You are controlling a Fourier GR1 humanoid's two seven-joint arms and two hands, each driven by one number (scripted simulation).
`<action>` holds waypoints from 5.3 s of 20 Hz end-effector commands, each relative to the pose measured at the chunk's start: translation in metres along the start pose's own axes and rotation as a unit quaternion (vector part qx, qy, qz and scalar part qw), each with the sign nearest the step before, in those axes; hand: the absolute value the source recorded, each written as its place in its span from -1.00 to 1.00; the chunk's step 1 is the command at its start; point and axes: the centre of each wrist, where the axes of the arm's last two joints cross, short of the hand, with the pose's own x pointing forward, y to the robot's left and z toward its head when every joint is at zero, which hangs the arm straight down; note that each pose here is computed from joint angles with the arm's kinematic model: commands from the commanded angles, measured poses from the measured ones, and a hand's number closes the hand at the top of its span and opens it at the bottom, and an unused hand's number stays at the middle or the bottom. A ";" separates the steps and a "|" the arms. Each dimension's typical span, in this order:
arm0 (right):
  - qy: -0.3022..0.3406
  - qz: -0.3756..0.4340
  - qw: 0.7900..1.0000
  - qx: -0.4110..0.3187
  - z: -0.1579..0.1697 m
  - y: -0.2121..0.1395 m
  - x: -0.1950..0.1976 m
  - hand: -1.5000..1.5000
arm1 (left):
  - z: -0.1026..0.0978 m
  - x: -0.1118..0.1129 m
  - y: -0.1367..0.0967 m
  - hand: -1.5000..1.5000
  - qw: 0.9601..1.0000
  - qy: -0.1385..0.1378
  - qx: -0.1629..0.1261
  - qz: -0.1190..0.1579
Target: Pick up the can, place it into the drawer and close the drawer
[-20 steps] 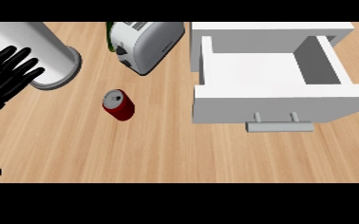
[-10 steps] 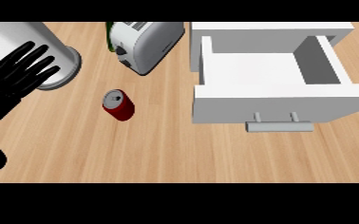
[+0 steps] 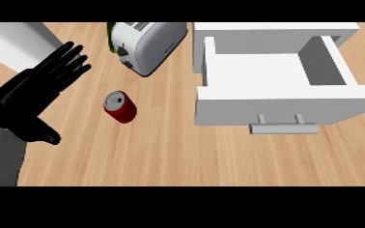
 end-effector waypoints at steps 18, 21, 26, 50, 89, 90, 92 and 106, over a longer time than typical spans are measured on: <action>0.008 -0.005 1.000 -0.004 0.007 -0.013 0.005 -1.00 | -0.014 -0.112 0.010 -1.00 0.998 0.015 0.054 -0.035; -0.002 0.000 1.000 0.000 0.017 -0.022 -0.001 -1.00 | -0.033 -0.126 0.029 -1.00 0.997 0.020 0.071 -0.034; -0.005 0.002 1.000 0.004 -0.002 -0.038 0.003 -1.00 | -0.029 -0.144 0.042 -1.00 0.994 0.035 0.091 -0.043; -0.007 0.003 1.000 0.015 0.034 -0.027 0.036 -1.00 | -0.027 -0.198 0.049 -1.00 0.995 0.057 0.080 0.013; 0.007 -0.013 1.000 -0.017 0.043 -0.025 0.041 -1.00 | -0.105 -0.111 -0.062 1.00 0.971 -0.128 0.194 0.049; 0.006 -0.011 1.000 -0.013 0.047 -0.025 0.029 -1.00 | -0.118 -0.087 -0.071 1.00 0.974 -0.121 0.186 0.046; 0.004 -0.018 1.000 -0.020 0.031 -0.029 0.025 -1.00 | -0.126 -0.077 -0.087 1.00 0.972 -0.126 0.194 0.041; -0.001 -0.028 1.000 -0.012 0.037 -0.008 0.046 -1.00 | -0.150 0.012 -0.155 1.00 0.971 -0.139 0.194 -0.006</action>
